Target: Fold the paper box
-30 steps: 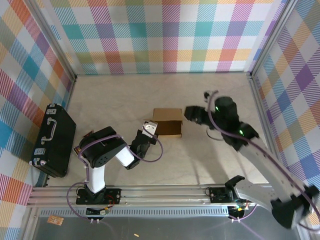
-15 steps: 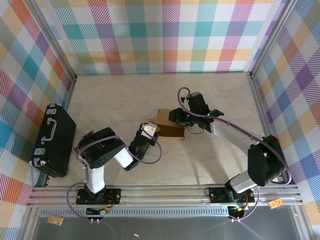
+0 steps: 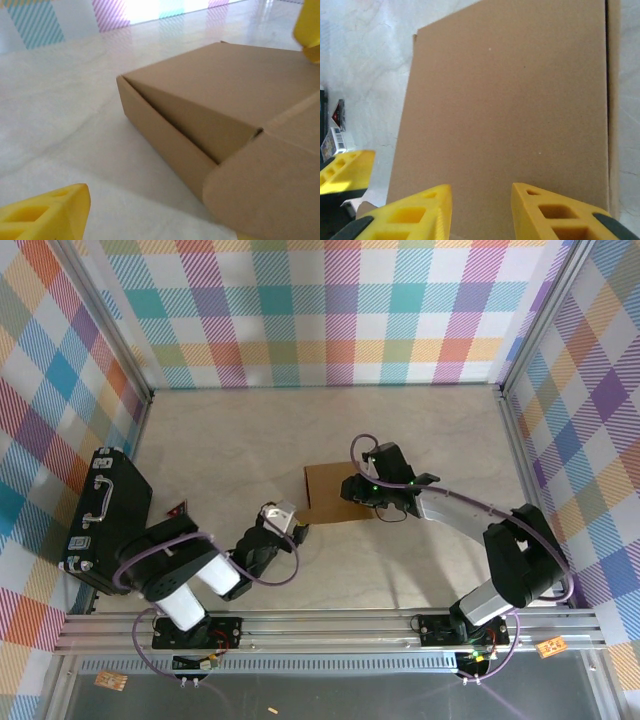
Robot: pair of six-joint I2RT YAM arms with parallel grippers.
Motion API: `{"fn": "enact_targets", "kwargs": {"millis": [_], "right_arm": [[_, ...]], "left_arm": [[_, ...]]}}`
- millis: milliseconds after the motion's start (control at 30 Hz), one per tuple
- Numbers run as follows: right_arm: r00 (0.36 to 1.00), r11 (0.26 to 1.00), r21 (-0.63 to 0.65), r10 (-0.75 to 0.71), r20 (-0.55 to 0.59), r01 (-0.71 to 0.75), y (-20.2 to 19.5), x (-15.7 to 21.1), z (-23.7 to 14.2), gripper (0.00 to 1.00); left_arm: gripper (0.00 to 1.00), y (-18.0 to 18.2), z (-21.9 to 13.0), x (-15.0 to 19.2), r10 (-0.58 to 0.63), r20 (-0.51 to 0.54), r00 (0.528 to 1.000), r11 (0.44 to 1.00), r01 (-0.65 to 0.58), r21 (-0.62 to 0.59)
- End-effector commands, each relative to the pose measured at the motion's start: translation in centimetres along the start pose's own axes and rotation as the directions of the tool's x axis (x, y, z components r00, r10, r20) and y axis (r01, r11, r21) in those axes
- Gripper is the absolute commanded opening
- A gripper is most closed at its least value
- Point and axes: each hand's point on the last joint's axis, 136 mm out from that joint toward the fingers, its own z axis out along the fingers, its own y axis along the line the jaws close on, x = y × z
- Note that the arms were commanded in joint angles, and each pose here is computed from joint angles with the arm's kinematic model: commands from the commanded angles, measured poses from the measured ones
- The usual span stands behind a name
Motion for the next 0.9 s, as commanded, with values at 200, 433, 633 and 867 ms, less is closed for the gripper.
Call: {"fn": "enact_targets", "kwargs": {"millis": [200,433,633,867], "right_arm": [[0.999,1.0,0.012,-0.015,-0.04,0.016,-0.7,0.6,1.4,0.38],[0.998,0.998,-0.046,-0.051,-0.044,0.048,2.0,-0.7,0.0,0.43],[0.994,0.991,0.072,-0.111,0.001,0.111,0.5,-3.2,-3.7,0.53],[0.993,0.997,0.066,0.038,-0.114,-0.031,-5.7,-3.6,-0.5,0.5]], "left_arm": [[0.8,-0.3,-4.8,-3.9,-0.212,-0.216,0.953,0.972,0.228,0.053],[0.83,5.5,-5.4,-10.7,-0.552,-0.209,0.808,0.833,0.518,-0.197],[0.83,3.3,1.4,-9.4,-0.522,-0.394,0.757,0.846,0.519,-0.123],[0.82,2.6,7.0,-4.6,-0.515,-0.537,0.668,0.833,0.538,-0.13]]}}
